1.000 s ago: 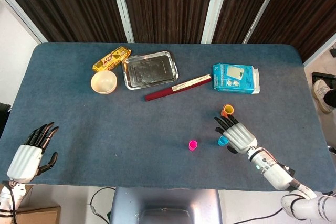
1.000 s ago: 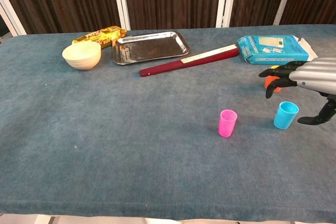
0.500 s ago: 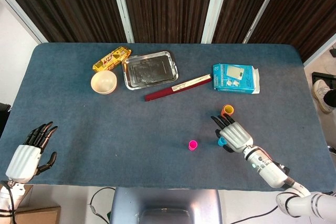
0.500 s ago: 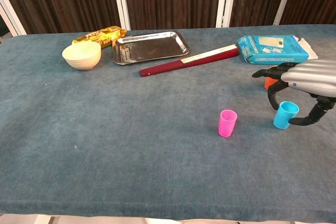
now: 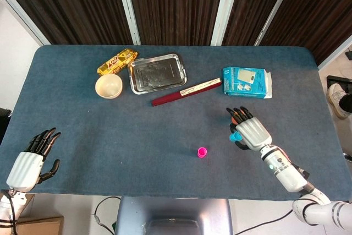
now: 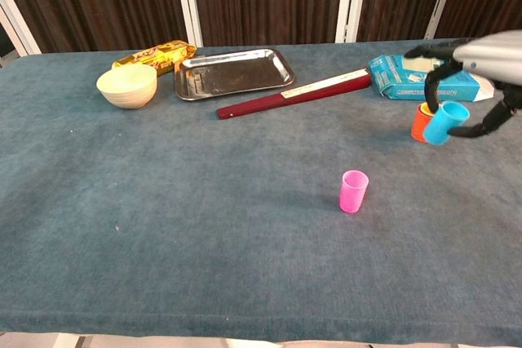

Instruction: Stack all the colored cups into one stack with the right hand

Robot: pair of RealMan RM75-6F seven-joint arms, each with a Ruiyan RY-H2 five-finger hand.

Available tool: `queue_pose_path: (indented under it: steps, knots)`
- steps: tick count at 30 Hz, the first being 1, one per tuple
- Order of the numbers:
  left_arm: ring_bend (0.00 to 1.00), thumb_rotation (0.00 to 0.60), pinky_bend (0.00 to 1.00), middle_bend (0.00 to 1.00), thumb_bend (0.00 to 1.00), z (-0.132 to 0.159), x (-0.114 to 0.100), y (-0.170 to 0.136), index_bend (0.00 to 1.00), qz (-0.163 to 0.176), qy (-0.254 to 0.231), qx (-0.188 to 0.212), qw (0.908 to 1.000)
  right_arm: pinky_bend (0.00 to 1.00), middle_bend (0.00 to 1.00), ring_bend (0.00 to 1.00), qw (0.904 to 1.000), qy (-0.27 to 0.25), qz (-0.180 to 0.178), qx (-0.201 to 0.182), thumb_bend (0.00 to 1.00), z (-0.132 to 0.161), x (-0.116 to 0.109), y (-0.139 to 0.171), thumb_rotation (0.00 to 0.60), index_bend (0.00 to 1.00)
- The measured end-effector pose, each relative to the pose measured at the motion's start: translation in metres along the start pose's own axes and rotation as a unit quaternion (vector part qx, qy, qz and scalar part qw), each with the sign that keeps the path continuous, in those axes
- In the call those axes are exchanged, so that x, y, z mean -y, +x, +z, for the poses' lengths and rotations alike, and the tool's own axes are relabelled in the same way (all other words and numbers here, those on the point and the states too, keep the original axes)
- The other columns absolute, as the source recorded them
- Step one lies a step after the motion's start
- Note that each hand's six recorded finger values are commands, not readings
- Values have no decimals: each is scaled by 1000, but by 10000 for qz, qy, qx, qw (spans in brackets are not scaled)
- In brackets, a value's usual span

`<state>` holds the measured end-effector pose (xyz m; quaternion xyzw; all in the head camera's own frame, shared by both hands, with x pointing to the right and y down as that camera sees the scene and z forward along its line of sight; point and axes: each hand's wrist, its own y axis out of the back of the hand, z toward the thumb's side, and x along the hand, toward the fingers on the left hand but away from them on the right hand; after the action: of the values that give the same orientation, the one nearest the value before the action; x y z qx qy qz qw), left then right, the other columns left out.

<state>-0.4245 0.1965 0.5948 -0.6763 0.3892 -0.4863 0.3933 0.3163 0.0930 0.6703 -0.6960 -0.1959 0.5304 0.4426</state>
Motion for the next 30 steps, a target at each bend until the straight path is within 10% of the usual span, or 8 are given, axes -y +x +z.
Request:
queue_pose_path:
  steps: [8, 18, 30]
  knots:
    - [0, 600, 127, 0, 472, 1, 4, 2, 0, -56, 40, 1, 10000, 0, 24, 0, 9977, -359, -318, 487, 407, -29, -38, -23, 600, 639]
    - [0, 600, 127, 0, 471, 1, 7, 4, 0, -121, 67, -33, 9999, 0, 24, 0, 9931, -196, 126, 1146, 407, -71, -14, -47, 600, 639]
    - [0, 600, 126, 0, 472, 0, 6, 4, 0, -103, 58, -44, 9999, 0, 24, 0, 9937, -351, 149, 1054, 407, -63, -7, -53, 600, 637]
